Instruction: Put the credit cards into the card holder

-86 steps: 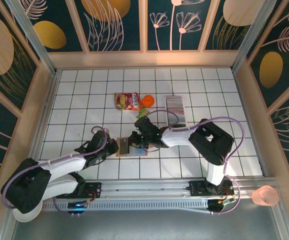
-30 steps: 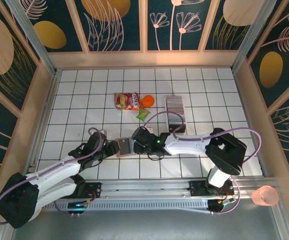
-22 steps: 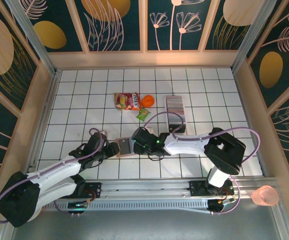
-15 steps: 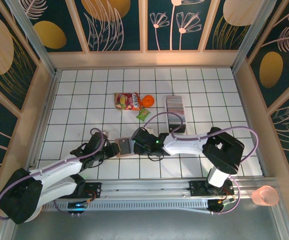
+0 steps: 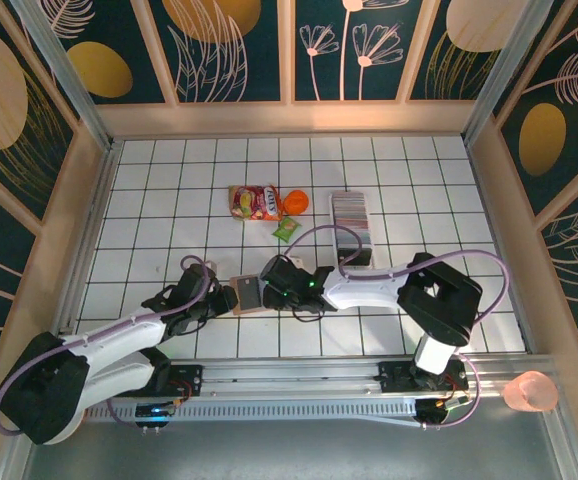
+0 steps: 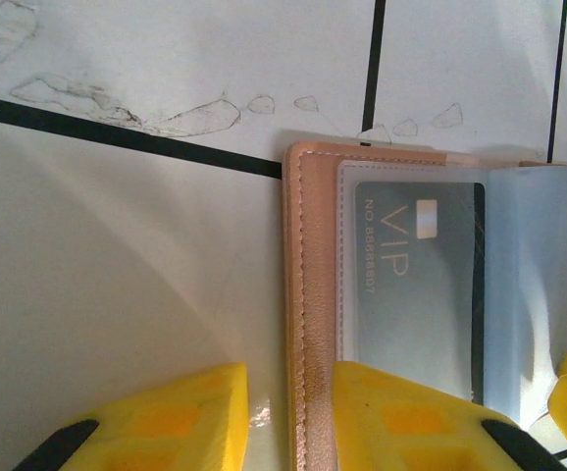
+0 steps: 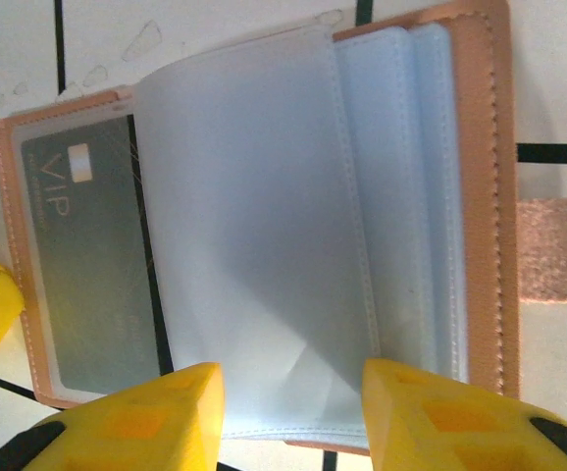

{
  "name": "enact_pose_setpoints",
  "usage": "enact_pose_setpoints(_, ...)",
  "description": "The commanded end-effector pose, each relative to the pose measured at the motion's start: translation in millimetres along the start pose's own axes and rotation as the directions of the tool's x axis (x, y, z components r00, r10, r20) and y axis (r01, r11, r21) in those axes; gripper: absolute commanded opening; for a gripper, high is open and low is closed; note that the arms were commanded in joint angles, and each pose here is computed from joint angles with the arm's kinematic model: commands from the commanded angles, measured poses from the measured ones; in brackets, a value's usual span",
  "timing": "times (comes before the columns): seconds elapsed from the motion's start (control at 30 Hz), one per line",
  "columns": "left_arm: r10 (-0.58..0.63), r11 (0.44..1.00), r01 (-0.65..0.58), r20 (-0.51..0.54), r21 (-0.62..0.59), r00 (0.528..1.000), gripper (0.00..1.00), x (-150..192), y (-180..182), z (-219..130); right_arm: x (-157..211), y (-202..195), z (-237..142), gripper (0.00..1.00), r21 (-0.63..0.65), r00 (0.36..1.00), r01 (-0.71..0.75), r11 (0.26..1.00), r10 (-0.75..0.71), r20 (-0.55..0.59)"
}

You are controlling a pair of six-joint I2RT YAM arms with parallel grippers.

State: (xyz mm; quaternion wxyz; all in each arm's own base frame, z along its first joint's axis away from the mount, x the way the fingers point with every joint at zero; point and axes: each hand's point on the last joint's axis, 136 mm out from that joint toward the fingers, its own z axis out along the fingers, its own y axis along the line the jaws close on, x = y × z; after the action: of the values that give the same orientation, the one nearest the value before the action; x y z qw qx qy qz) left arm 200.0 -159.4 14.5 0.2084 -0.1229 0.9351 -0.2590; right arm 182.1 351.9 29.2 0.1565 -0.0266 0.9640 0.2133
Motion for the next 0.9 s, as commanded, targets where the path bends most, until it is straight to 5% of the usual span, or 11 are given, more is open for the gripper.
enact_pose_setpoints(0.0,0.005,0.999,-0.004,-0.03,0.039,1.0,0.26,6.1,-6.2,5.3,-1.8,2.6,6.2,0.42,0.0,1.0,-0.015,1.0,0.015,-0.002)
enact_pose_setpoints(0.87,-0.008,1.0,0.009,-0.047,0.027,0.999,0.11,12.0,1.0,11.4,-10.8,54.7,7.8,0.42,-0.205,0.999,-0.042,0.978,0.044,0.005)
